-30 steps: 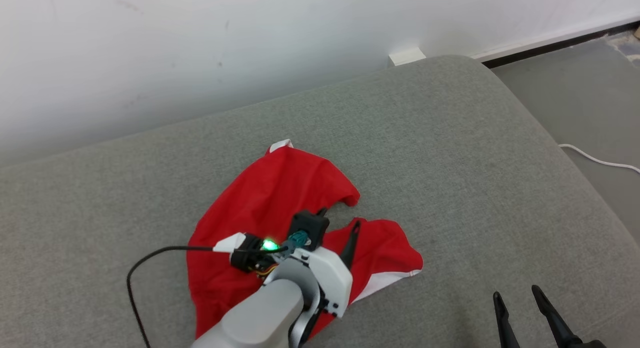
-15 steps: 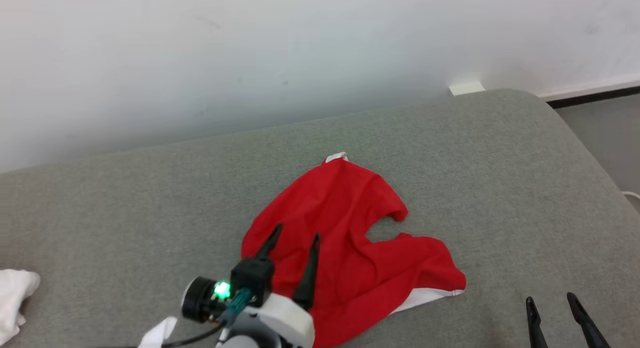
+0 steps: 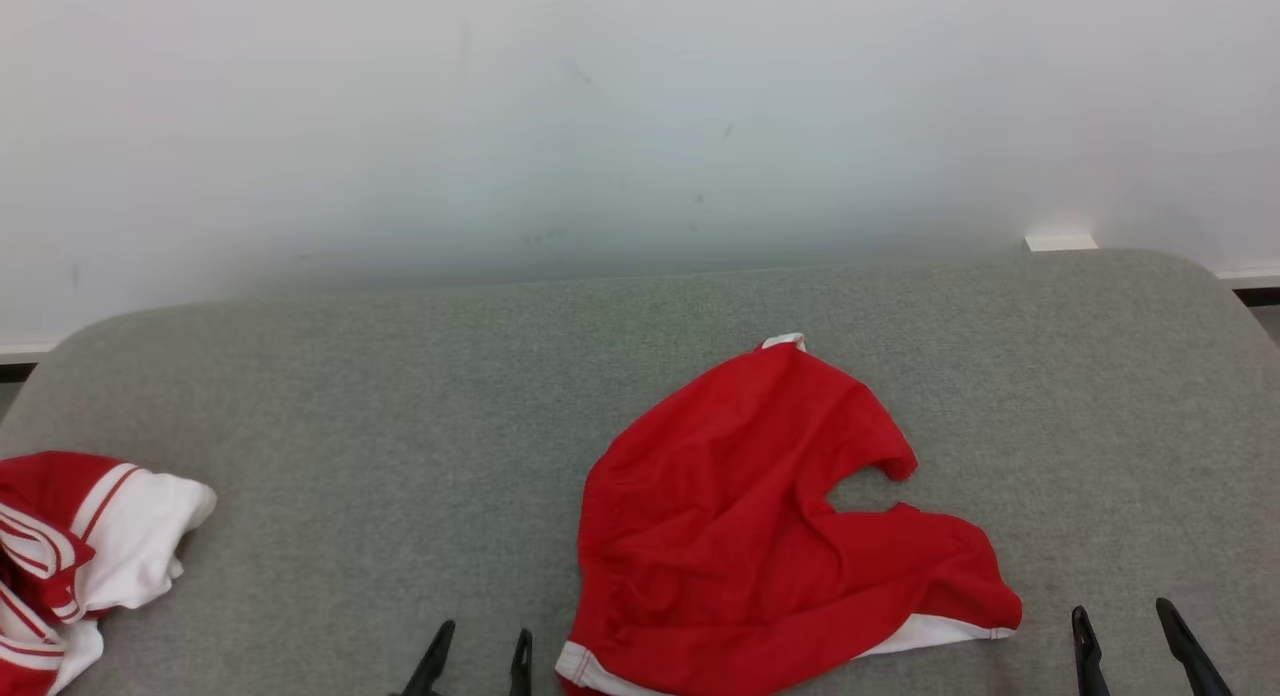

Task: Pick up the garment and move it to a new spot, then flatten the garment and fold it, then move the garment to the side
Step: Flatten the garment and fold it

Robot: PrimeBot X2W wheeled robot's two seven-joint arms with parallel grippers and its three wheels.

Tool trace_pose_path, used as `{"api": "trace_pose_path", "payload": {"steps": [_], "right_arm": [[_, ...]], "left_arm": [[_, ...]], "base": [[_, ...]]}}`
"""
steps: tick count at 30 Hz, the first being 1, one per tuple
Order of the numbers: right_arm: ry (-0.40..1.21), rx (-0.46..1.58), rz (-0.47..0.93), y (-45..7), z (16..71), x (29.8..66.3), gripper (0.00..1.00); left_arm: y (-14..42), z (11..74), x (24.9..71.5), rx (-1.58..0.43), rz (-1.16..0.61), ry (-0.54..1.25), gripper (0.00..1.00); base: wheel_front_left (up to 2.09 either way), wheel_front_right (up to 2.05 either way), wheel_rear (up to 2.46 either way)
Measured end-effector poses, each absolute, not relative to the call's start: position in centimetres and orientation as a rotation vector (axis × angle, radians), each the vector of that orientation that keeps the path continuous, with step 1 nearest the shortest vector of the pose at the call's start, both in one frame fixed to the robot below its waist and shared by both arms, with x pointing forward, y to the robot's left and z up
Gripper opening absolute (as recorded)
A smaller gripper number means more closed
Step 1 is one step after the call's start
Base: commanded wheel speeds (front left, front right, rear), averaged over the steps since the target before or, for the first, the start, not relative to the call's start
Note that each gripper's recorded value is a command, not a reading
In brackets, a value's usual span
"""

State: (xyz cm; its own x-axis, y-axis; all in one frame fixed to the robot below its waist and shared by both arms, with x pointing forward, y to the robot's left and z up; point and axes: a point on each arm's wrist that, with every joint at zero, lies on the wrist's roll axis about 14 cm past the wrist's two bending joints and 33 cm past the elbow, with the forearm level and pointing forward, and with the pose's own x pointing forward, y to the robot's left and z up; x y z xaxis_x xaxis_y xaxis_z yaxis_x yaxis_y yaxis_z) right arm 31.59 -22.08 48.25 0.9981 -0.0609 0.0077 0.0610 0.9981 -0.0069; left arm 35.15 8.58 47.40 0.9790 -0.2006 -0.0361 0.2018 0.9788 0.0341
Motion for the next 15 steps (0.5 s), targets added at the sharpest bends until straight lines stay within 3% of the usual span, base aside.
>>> {"api": "trace_pose_path", "payload": {"steps": [15], "right_arm": [[0.043,0.010,0.016,-19.6,46.6,31.6,1.00]], "left_arm": [[10.9,48.4,33.7,0.049,-0.147,-0.018,1.00]], "base": [[0.00,0.00,0.00]]}}
